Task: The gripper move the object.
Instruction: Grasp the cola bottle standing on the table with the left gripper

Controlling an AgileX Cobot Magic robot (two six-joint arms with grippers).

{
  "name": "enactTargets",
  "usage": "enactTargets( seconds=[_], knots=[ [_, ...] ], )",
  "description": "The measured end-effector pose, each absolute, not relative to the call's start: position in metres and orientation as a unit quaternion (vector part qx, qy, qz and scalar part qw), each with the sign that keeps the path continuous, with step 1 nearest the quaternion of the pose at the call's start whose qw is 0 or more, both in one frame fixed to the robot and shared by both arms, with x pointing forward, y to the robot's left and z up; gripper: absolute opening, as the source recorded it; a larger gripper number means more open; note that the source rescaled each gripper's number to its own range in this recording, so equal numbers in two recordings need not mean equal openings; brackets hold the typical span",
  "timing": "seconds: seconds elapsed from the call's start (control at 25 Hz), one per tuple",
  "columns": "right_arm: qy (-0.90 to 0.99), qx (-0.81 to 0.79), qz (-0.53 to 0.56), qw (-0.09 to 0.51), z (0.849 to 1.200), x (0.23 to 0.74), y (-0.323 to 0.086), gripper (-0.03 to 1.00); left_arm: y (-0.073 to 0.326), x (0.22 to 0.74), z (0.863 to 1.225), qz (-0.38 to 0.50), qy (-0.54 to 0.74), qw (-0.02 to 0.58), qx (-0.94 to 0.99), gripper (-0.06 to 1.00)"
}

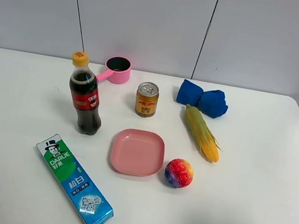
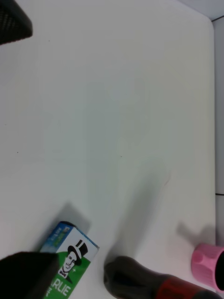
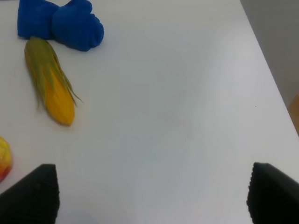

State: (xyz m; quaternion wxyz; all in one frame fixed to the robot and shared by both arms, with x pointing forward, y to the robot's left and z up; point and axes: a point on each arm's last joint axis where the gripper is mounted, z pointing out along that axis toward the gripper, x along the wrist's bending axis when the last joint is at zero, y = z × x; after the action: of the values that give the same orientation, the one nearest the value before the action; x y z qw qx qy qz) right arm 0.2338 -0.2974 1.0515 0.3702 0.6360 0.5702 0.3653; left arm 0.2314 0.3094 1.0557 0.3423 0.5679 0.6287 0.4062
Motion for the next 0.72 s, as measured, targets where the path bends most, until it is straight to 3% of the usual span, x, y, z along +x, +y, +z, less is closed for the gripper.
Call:
enactTargets(
  seconds=[0.72],
  knots=[
    [0.57,0.636,0.365,0.37,1.0515,0.2338,-0.2974,1.0,0.3094,0.2314,1.0557,0.406,0.629,0.342,0.568,1.0]
  ],
)
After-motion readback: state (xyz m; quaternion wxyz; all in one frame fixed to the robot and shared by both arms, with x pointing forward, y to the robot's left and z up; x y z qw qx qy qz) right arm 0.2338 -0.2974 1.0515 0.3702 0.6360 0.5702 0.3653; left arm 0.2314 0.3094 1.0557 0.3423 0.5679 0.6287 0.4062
